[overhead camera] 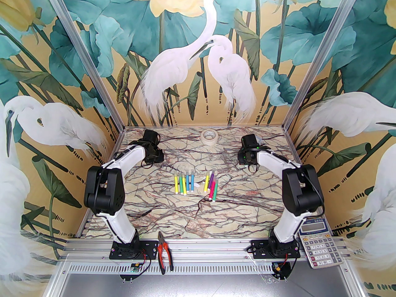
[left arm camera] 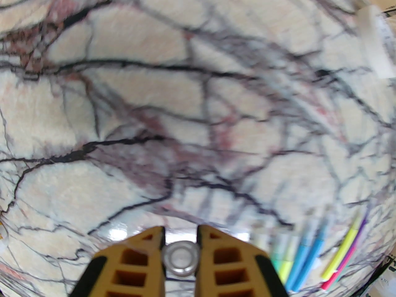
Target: Open the pen caps
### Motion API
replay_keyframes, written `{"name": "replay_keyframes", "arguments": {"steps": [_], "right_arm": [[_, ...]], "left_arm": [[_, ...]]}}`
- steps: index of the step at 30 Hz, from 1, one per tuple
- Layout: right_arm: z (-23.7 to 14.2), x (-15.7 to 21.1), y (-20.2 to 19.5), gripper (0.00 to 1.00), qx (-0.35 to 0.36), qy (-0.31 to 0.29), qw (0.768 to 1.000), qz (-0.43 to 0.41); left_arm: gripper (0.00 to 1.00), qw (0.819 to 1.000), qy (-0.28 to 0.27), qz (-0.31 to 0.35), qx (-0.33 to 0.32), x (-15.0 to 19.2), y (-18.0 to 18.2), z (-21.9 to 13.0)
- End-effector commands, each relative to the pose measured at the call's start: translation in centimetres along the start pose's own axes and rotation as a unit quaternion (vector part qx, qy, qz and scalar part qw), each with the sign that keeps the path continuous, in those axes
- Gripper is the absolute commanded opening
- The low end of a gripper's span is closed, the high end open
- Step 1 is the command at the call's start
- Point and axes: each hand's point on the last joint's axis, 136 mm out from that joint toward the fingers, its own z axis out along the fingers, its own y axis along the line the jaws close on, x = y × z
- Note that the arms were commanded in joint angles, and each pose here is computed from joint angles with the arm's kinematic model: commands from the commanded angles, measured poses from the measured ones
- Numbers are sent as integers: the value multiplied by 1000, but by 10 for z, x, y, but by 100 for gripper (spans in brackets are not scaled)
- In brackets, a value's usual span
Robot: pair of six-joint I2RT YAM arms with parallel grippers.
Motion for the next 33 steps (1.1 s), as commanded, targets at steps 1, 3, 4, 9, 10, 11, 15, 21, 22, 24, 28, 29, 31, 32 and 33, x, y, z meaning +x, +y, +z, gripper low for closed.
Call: {"name": "replay_keyframes", "arguments": {"steps": [1,3,4,9,10,11,15,21,22,24,28,29,31,32,33], "right_arm": [[5,1,-8,9,20,13,1000,6],[8,1,-11,10,22,16,1000,9],[10,2,-12,10,22,19,1000,10],[20,6,-22,10,26,39,999,23],[22,7,-23,10,26,42,998,26],[23,7,-24,10,26,45,998,28],[28,10,-28,13,26,54,998,35],[32,14,-32,20,31,68,996,40],[32,15,-32,20,31,69,996,40],[33,16,-34,21,33,72,996,42],[35,20,-35,22,34,80,995,43],[35,20,-34,22,33,81,995,42],[36,21,-36,24,35,84,995,43],[36,21,-35,24,34,85,995,43],[36,22,-36,24,35,86,995,43]], "left_arm": [[0,999,30,5,-17,8,14,16],[0,999,37,4,-21,9,17,22],[0,999,42,4,-23,9,19,25],[0,998,54,-2,-33,11,29,36],[0,998,58,-4,-32,12,31,39],[0,998,61,-6,-31,12,33,40],[0,997,70,-10,-31,15,38,47],[7,996,82,-14,-30,20,41,55],[9,996,84,-13,-29,21,40,56],[10,996,87,-12,-28,22,40,58],[13,995,91,-12,-28,24,40,60],[14,995,92,-12,-28,24,40,61],[16,995,93,-13,-28,24,41,62],[17,995,95,-12,-28,25,41,62],[18,995,97,-12,-29,26,41,63]]}}
